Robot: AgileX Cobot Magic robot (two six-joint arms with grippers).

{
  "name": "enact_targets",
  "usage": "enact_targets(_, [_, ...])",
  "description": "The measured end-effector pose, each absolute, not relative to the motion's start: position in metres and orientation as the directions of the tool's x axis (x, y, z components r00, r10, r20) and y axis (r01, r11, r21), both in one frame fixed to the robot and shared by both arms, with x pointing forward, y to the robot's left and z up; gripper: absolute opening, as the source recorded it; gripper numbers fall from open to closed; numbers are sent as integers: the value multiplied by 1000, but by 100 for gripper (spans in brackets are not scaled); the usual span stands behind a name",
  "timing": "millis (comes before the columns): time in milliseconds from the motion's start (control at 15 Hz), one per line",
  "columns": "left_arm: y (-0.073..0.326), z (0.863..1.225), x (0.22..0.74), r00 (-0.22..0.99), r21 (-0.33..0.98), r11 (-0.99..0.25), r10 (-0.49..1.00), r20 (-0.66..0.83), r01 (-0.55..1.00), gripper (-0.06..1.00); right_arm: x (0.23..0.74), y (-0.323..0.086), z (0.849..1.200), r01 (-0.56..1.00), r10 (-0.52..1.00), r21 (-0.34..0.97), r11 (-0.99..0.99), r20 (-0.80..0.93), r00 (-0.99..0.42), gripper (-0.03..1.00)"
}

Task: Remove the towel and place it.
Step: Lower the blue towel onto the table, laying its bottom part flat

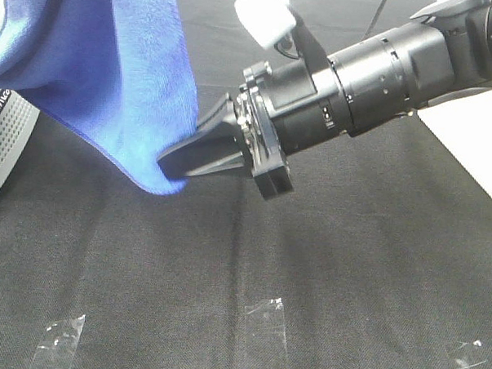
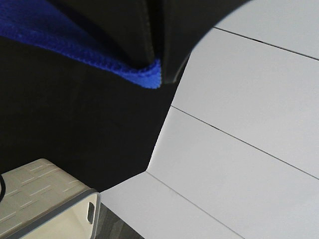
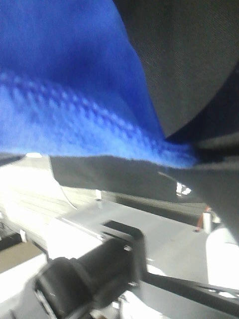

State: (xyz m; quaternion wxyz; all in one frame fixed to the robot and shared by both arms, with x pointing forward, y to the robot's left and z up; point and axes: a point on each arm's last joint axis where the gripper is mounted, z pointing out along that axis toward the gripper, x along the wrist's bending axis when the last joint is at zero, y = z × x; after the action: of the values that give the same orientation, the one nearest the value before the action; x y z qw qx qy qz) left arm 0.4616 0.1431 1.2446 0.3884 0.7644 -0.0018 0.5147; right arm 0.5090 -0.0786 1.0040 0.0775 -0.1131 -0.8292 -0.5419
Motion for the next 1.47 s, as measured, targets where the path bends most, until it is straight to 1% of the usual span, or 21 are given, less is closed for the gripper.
enact_targets(267, [143, 1244, 461, 482, 607, -692, 408, 775, -391, 0, 520, -80, 1004, 461, 292, 818, 343, 373, -881, 1])
enact_targets(467, [142, 1243, 463, 487, 606, -694, 405, 774, -387, 0, 526, -84, 1024, 515, 384, 774, 369, 378, -843, 1])
enact_targets(667, [137, 1237, 471, 492, 613, -693, 410, 768, -379, 0, 530, -90, 1041, 619, 504, 661, 423, 396, -767, 1])
enact_targets(733, [135, 1236, 474, 488, 627, -682, 430, 760, -377, 0, 529, -92, 1048, 663, 541, 620, 419, 416, -731, 1])
enact_targets(800, [132, 1236, 478, 484, 646, -666, 455, 747, -373, 0, 529, -95, 1058, 676, 566, 605, 420, 408, -717, 1])
enact_targets(867, [131, 1237, 481, 477, 673, -641, 490, 730, -370, 0, 529, -98, 1069, 681, 595, 605, 413, 387, -705, 1])
enact_targets(1000, [131, 1242, 483, 454, 713, -590, 553, 699, -379, 0, 534, -105, 1097, 639, 648, 638, 431, 274, -711, 1])
enact_targets(1267, [131, 1248, 483, 419, 725, -556, 592, 689, -406, 0, 545, -113, 1152, 509, 680, 714, 480, 64, -731, 1])
enact_targets(1467, [132, 1256, 483, 366, 723, -523, 630, 685, -451, 0, 553, -129, 1184, 470, 768, 738, 484, -100, -633, 1])
